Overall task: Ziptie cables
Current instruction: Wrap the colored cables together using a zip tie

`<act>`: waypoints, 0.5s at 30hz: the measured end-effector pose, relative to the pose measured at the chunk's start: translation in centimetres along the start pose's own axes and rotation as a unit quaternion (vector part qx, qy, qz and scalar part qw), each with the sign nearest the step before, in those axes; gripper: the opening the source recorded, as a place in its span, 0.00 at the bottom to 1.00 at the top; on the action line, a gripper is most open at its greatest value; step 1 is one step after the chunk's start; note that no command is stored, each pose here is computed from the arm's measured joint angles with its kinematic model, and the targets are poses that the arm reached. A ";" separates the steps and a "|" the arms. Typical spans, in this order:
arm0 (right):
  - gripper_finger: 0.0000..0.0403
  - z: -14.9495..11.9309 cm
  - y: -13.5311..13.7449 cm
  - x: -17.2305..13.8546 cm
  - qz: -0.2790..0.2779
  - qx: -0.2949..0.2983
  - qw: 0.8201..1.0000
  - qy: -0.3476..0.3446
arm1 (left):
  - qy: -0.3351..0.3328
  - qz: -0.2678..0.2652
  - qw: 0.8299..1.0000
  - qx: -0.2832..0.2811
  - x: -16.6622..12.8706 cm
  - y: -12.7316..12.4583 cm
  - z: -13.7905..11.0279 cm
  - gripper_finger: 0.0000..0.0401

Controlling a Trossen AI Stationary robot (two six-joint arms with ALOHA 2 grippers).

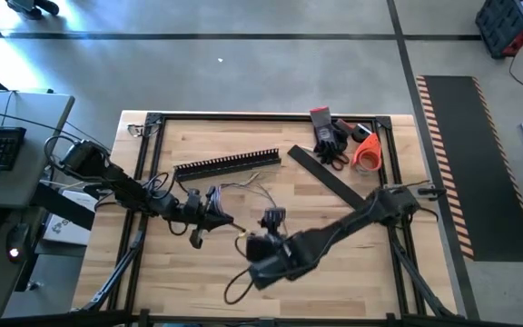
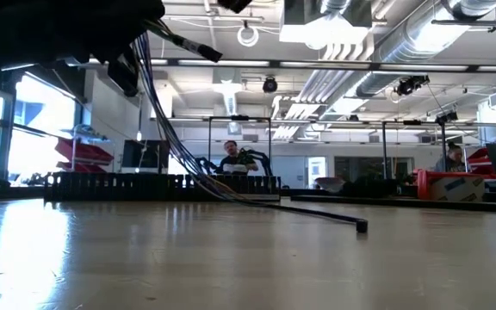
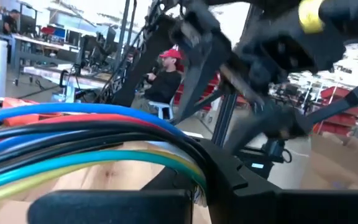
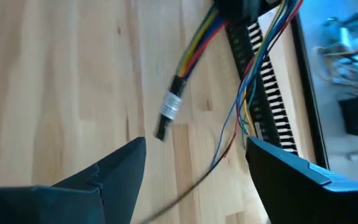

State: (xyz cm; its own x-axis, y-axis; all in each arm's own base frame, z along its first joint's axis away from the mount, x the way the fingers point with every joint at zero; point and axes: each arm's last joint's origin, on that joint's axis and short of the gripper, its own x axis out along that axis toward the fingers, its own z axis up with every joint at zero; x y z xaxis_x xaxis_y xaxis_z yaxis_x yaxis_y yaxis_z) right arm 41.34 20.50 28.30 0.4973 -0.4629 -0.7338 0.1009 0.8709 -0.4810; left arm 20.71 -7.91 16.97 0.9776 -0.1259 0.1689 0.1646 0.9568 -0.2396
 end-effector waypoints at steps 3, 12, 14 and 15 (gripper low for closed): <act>0.65 -0.2 1.2 0.9 -0.022 0.030 0.999 -0.001 | -0.004 0.001 1.000 0.012 -0.1 -0.2 0.0 0.00; 0.64 1.0 1.1 3.7 -0.003 0.095 0.995 -0.015 | -0.008 -0.005 1.000 0.019 -0.1 -0.5 0.1 0.00; 0.61 1.2 0.7 4.0 0.005 0.101 0.995 -0.010 | -0.008 -0.005 1.000 0.018 -0.1 -0.5 0.1 0.00; 0.59 1.2 0.5 4.2 0.007 0.101 0.995 -0.006 | -0.008 -0.005 1.000 0.019 -0.1 -0.5 0.1 0.00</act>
State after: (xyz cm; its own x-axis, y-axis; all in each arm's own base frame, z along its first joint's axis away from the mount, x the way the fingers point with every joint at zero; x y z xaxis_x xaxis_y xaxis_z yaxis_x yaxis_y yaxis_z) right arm 44.49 19.19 25.54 0.5104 -0.4490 -0.7334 0.2648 0.8935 -0.3628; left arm 20.49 -8.32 17.16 0.9733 -0.1323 0.1873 0.1700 0.9645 -0.2021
